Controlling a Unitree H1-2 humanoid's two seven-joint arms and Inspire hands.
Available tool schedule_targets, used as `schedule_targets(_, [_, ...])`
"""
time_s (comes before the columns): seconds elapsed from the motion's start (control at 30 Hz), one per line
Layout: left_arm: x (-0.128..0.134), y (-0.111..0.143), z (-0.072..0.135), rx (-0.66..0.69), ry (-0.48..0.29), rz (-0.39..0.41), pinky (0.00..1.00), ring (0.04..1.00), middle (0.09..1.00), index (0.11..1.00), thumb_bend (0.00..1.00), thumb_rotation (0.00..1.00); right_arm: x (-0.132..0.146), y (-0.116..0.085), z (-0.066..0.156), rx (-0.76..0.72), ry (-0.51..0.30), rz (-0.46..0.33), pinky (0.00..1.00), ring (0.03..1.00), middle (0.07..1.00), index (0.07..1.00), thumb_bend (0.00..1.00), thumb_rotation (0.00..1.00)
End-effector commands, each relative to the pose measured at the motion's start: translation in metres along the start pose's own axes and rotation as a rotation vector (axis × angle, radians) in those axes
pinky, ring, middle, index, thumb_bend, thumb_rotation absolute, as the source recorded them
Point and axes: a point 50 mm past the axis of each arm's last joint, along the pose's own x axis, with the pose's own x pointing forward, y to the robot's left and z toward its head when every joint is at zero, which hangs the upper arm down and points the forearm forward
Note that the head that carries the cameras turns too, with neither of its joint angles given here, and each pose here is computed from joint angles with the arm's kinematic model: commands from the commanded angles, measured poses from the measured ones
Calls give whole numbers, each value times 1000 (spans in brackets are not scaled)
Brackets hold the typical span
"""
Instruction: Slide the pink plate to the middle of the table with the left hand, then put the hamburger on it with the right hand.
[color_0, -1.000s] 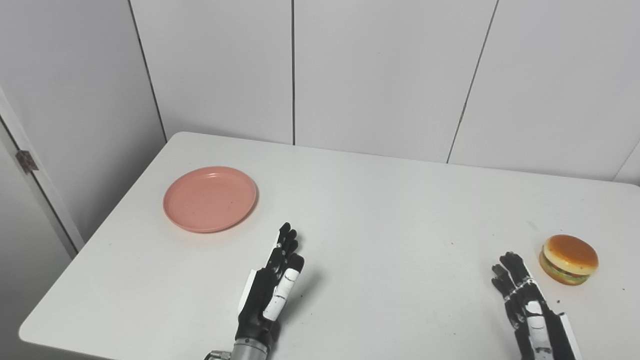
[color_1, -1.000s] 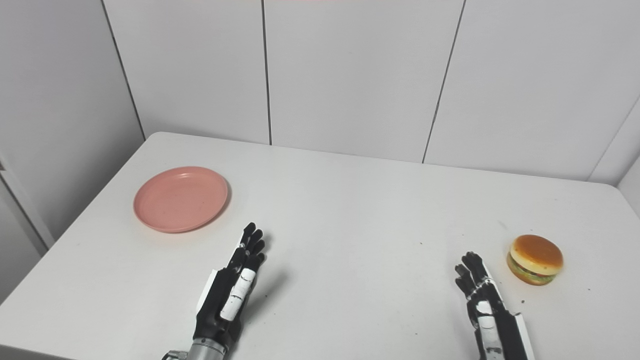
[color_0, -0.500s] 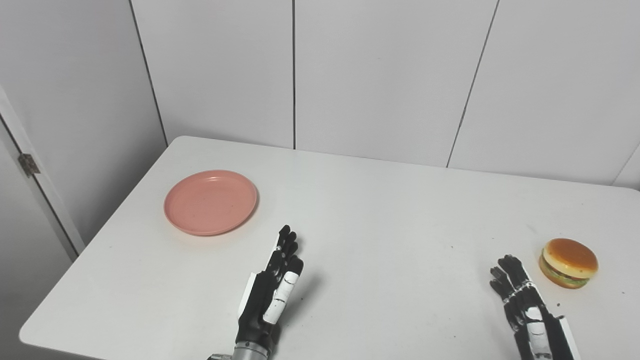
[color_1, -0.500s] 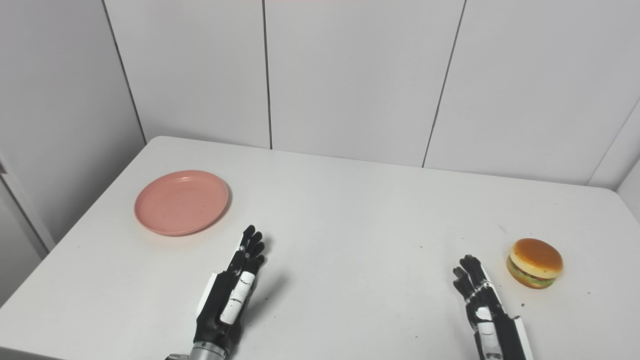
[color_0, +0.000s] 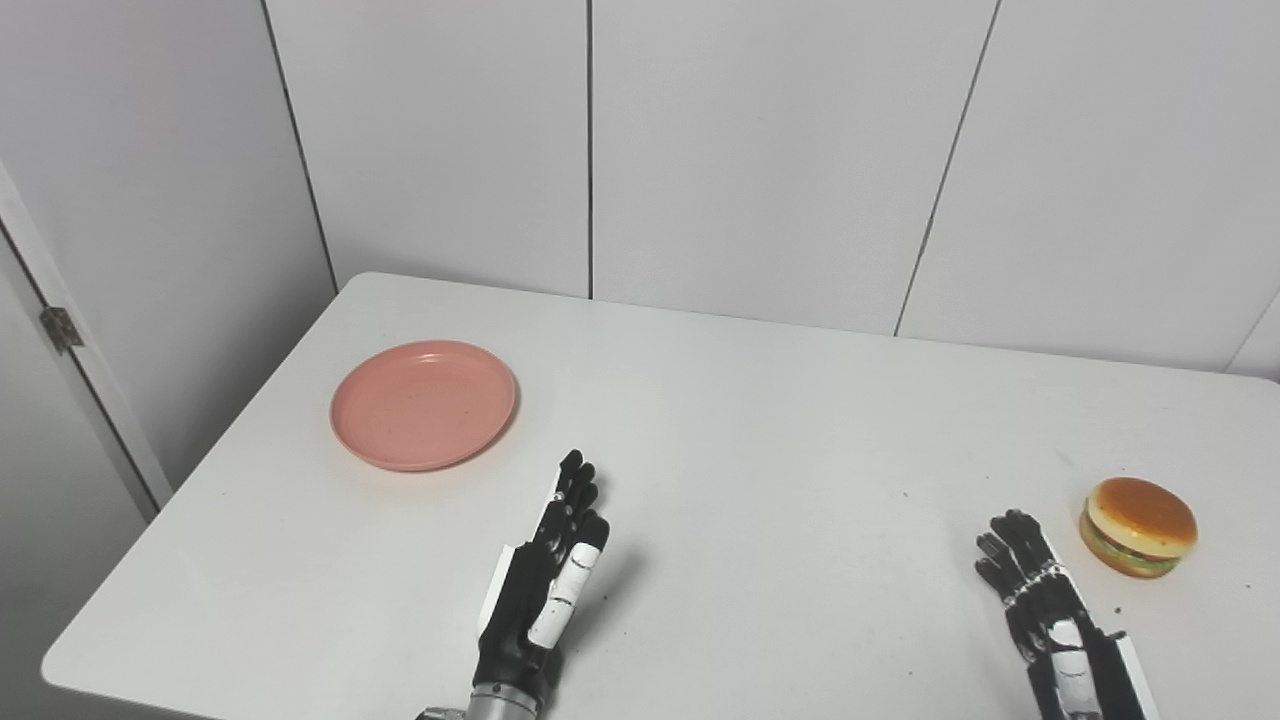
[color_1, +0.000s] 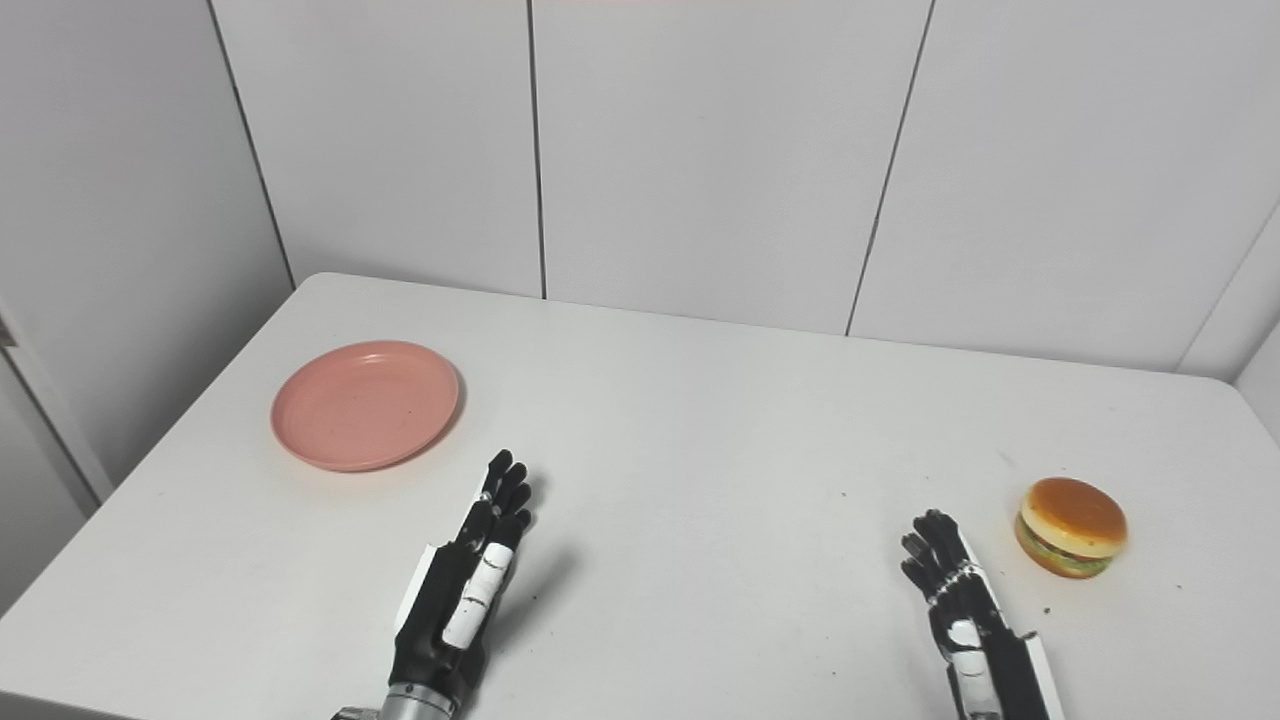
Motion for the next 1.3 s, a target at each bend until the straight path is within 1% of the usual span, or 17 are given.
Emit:
schedule_targets(0.0, [-23, 2, -18, -23, 88, 53, 1000, 1000, 1000, 1000, 735, 780, 0, -39, -41, -35, 202, -67, 928, 923, 932, 920, 828, 916])
schedule_targets(0.1, [-19, 1, -9, -36, 62, 65, 1000, 1000, 1000, 1000, 784, 775, 0, -39, -41, -30, 202, -61, 928, 918, 929, 921, 818, 914])
schedule_targets(0.2, [-13, 0, 1, -47, 32, 73, 1000, 1000, 998, 1000, 806, 760, -1, -39, -42, -32, 204, -59, 938, 924, 933, 926, 819, 915])
schedule_targets(0.37, [2, 2, 25, -57, -41, 74, 1000, 1000, 992, 998, 811, 748, 0, -38, -43, -33, 206, -62, 926, 923, 931, 923, 837, 914])
schedule_targets(0.47, [15, 7, 44, -56, -113, 69, 1000, 990, 983, 992, 820, 755, 0, -37, -43, -28, 206, -62, 924, 924, 929, 919, 842, 914])
schedule_targets(0.57, [24, 12, 61, -56, -153, 69, 1000, 980, 964, 971, 898, 746, 1, -35, -44, -26, 202, -62, 914, 916, 921, 911, 842, 913])
schedule_targets(0.7, [36, 20, 80, -36, -203, 63, 986, 975, 964, 964, 921, 737, 2, -33, -44, -23, 202, -59, 909, 915, 921, 911, 847, 912])
schedule_targets(0.77, [40, 23, 86, -29, -214, 61, 976, 973, 963, 958, 931, 728, 2, -32, -44, -23, 202, -55, 910, 916, 922, 913, 844, 914])
schedule_targets(0.87, [47, 29, 95, 0, -232, 63, 934, 962, 956, 951, 936, 735, 2, -30, -44, -26, 203, -50, 911, 919, 924, 916, 837, 920])
schedule_targets(0.93, [52, 34, 100, 12, -245, 59, 953, 965, 960, 959, 936, 736, 2, -29, -44, -23, 205, -48, 913, 921, 925, 917, 836, 915])
schedule_targets(0.97, [54, 37, 103, 15, -251, 56, 981, 969, 961, 963, 937, 738, 2, -29, -44, -23, 205, -47, 913, 920, 924, 918, 832, 914])
schedule_targets(1.03, [59, 42, 107, 39, -266, 52, 995, 972, 958, 964, 942, 735, 3, -29, -44, -25, 203, -44, 909, 921, 926, 920, 822, 909])
schedule_targets(1.1, [64, 49, 111, 55, -281, 49, 995, 973, 955, 962, 954, 736, 3, -28, -44, -27, 202, -44, 904, 918, 925, 919, 806, 906])
schedule_targets(1.17, [69, 56, 114, 65, -291, 53, 969, 964, 947, 953, 969, 718, 3, -28, -44, -32, 200, -40, 899, 919, 926, 916, 796, 909])
schedule_targets(1.27, [76, 67, 117, 73, -306, 62, 966, 961, 944, 962, 958, 706, 3, -28, -44, -36, 198, -38, 894, 917, 927, 916, 801, 909])
